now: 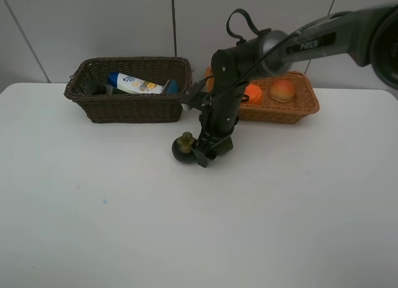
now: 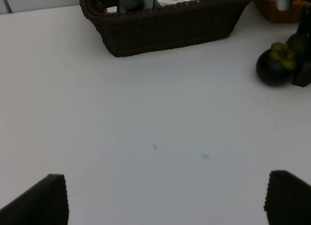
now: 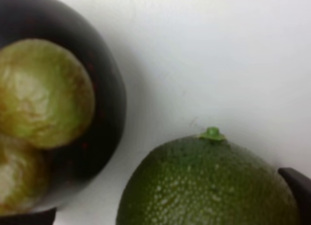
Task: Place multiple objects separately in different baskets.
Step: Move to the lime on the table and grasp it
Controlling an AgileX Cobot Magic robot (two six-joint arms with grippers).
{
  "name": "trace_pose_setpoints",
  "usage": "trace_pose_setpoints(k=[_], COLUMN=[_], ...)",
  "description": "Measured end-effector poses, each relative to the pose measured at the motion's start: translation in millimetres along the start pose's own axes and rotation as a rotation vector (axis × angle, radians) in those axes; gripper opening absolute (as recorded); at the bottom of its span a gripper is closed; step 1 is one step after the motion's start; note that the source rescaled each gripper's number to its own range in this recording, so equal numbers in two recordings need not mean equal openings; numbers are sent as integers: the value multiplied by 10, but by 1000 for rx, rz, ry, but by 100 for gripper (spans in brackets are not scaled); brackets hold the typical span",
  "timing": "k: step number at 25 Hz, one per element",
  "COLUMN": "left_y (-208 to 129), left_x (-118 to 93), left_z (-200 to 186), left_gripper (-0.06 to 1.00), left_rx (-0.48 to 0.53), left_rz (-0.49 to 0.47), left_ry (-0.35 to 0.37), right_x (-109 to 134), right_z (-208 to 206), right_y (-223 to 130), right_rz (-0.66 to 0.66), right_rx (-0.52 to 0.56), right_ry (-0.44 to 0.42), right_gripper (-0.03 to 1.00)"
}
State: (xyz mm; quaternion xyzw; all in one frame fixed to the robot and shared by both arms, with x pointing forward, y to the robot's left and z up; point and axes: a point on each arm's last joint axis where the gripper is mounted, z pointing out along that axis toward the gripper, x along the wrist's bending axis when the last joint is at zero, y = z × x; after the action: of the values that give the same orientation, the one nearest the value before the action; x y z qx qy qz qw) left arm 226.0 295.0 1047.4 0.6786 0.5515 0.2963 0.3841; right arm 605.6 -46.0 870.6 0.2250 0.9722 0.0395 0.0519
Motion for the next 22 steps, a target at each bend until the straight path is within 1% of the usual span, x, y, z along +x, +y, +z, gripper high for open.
trace_pose_setpoints(k=[2,3,5,8,9,22], left_y=[0,0,0,0,0,0], left_x=[0,0,0,0,0,0], left_z=[0,0,0,0,0,0], left_gripper=[99,99,99,99,99,99], left_rx=[0,0,0,0,0,0], left_rz=[0,0,0,0,0,0], left_ry=[0,0,0,0,0,0], right_x=[1,-1,1,1,2,-24], right_z=[0,0,0,0,0,-7], right_y=[-4,-6,-7,-14,-18,-33], right_rz=[3,2,-3,-6,-7,-33], right_rx=[4,6,11,18,22,44], right_ry=[1,-1,-5,-5,-4,-29], right_gripper=[87,78,57,13,1,0])
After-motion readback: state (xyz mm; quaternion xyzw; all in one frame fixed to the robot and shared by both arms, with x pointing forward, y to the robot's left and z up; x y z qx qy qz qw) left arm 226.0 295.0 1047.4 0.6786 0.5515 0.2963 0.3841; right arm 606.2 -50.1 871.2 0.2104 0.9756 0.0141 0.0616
